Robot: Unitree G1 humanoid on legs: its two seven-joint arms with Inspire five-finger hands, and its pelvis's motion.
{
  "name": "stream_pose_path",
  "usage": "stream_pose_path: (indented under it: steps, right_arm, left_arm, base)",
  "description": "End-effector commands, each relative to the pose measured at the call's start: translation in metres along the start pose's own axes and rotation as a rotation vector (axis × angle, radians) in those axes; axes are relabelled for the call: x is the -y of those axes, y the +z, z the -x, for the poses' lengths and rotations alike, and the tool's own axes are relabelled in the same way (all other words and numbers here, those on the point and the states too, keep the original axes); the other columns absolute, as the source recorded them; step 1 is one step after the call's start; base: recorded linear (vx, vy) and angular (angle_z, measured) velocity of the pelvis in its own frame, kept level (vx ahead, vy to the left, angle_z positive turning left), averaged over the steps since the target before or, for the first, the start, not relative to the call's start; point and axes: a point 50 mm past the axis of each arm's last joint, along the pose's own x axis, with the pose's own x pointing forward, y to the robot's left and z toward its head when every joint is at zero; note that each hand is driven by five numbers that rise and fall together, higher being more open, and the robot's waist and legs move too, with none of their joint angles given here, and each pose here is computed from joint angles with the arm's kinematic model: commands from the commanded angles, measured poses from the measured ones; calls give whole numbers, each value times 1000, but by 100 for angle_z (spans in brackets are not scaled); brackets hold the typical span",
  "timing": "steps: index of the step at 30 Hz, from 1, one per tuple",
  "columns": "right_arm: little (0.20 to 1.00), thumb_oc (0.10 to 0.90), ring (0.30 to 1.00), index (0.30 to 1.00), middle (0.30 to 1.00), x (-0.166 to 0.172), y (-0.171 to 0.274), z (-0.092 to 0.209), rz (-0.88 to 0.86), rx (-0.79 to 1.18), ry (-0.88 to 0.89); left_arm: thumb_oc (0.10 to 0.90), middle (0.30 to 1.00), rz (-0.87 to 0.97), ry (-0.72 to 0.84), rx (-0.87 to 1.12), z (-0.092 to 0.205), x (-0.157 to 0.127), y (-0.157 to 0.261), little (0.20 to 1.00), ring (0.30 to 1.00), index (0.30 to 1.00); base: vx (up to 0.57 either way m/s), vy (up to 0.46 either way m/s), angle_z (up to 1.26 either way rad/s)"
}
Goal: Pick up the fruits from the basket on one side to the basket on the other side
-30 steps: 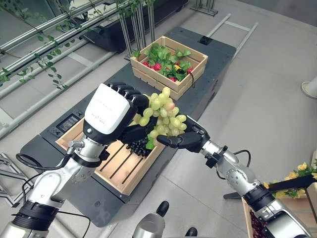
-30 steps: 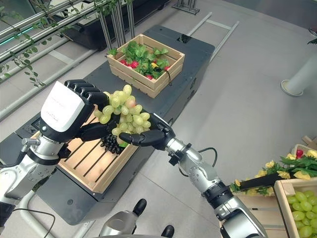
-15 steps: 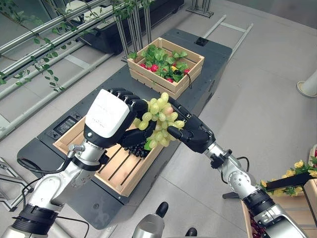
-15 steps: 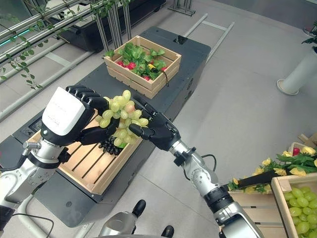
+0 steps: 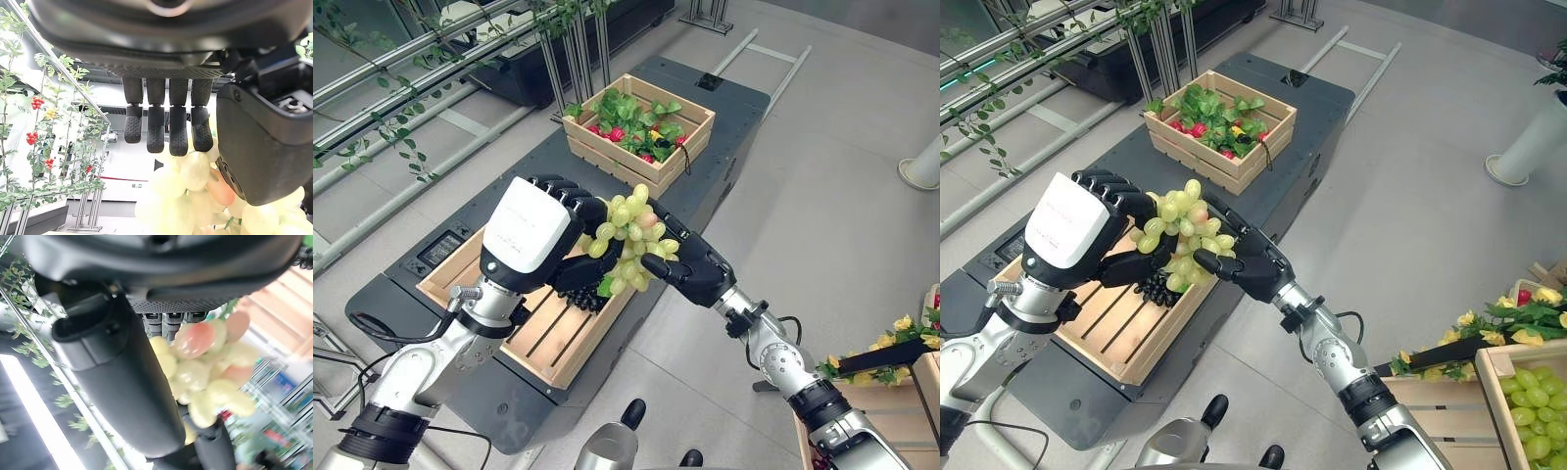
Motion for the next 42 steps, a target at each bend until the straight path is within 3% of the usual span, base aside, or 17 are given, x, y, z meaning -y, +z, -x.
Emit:
stream_pose_path:
  steps: [1, 7, 8, 10, 40, 42]
  right_arm:
    - [900, 800, 900, 900, 900, -13, 8, -11, 170, 29, 31]
    - [900, 800, 900, 900, 900, -12, 11, -17, 279, -4, -22]
    - [735, 690, 735, 735, 735, -13, 12, -19, 286, -4, -29]
    - [300, 400, 300, 300, 300, -13, 12, -21, 293, -1, -45]
    - [300, 400, 300, 300, 300, -15, 17, -21, 185, 95, -72]
    - [900, 800, 900, 900, 900, -16, 18, -21, 184, 89, -52]
  left_arm:
    - [400, 300, 133, 190, -21, -13, -14, 6, 300, 300, 300]
    - [400, 300, 171, 186, 7, -20, -12, 13, 300, 300, 300]
    - [400, 300, 180, 184, 13, -21, -11, 15, 300, 300, 300]
    - [400, 300, 189, 181, 16, -22, -11, 16, 300, 300, 300]
    - [400, 300, 202, 151, 8, -20, -6, 16, 300, 300, 300]
    - [400, 300, 196, 154, 5, -19, -6, 16, 300, 300, 300]
  base:
    - [0, 0, 0]
    - [0, 0, 0]
    - [0, 0, 0]
    - [0, 0, 0]
    - [0, 0, 0]
    - [0, 0, 0]
